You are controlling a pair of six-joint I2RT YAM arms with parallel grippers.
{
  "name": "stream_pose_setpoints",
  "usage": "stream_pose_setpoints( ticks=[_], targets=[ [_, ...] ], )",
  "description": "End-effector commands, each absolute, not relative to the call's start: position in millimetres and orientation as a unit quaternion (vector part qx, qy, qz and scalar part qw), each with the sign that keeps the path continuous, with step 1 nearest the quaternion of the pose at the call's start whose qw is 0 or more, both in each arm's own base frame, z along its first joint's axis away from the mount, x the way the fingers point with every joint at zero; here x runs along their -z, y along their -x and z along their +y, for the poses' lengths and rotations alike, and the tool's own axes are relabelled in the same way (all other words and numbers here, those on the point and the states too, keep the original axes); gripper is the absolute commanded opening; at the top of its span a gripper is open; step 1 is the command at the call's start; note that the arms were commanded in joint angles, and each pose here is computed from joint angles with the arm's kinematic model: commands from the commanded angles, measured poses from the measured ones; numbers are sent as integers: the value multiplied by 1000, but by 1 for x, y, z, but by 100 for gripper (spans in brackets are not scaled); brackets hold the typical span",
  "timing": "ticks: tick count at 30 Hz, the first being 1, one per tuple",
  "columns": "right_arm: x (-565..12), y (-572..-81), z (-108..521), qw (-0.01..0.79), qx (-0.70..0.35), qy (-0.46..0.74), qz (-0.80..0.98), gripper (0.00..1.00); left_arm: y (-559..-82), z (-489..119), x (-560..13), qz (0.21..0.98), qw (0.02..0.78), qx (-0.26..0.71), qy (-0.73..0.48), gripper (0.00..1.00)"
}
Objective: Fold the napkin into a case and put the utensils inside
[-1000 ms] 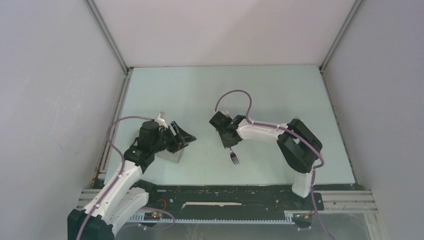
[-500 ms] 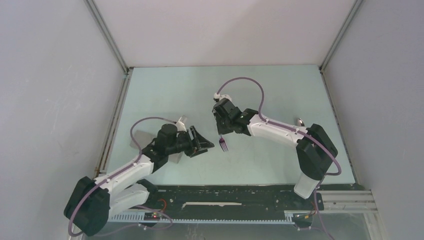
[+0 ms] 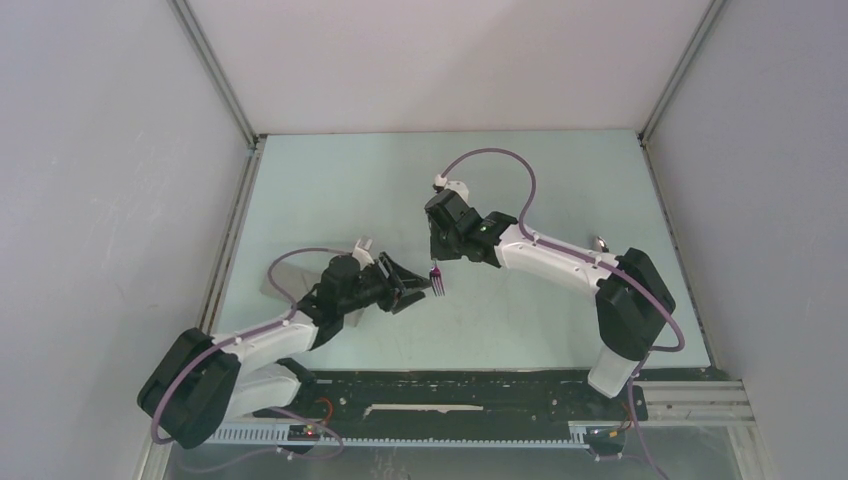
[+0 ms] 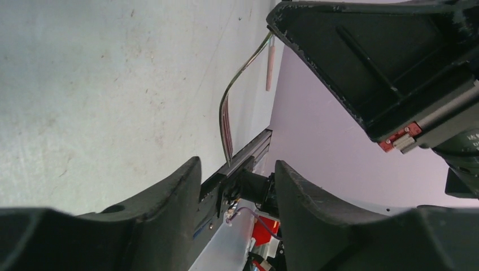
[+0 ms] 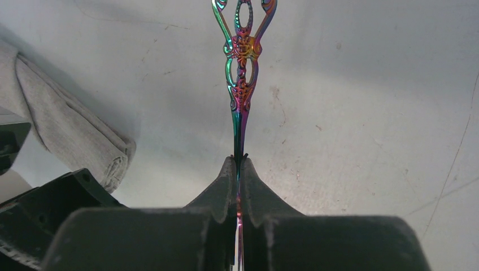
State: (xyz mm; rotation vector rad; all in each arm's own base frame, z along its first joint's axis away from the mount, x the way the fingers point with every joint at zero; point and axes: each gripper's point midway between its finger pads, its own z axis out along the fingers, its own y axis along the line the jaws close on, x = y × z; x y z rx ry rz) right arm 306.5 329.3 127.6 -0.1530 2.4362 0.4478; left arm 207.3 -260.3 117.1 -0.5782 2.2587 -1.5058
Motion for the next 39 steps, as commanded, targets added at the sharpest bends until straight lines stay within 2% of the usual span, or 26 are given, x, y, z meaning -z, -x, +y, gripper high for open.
stream_pose_setpoints(
  ticks=[1, 5, 13, 23, 25, 27, 28, 30, 32, 37, 39],
  targets=[
    [-170, -318, 336, 361, -202, 28, 910, 0, -221, -275, -140, 779, 190, 560, 210, 53],
    [-173, -318, 338, 362, -207, 26, 909, 0, -221, -278, -128, 786, 179, 548, 223, 52],
    [-173, -316, 341, 358, -213, 27, 909, 0, -228, -284, -131, 783, 184, 548, 228, 36],
    [-179, -306, 350, 354, -229, 43, 906, 0, -236, -282, -126, 786, 195, 535, 240, 25],
    [-180, -303, 352, 354, -234, 48, 904, 0, -238, -280, -125, 789, 202, 528, 240, 18],
    [-180, -299, 357, 353, -238, 57, 903, 0, -239, -275, -123, 794, 210, 516, 245, 3],
    [-180, -297, 359, 349, -243, 62, 903, 2, -238, -272, -121, 796, 212, 509, 250, 0],
    [-178, -294, 359, 334, -251, 68, 906, 37, -233, -264, -116, 799, 210, 495, 268, 0],
    [-183, -293, 353, 322, -262, 70, 907, 54, -226, -252, -110, 800, 203, 480, 297, 0],
    [-204, -281, 339, 314, -312, 137, 886, 81, -213, -217, -115, 774, 211, 457, 385, 0],
    [-201, -262, 345, 259, -381, 157, 874, 82, -212, -211, -124, 755, 229, 474, 390, 0]
  ],
)
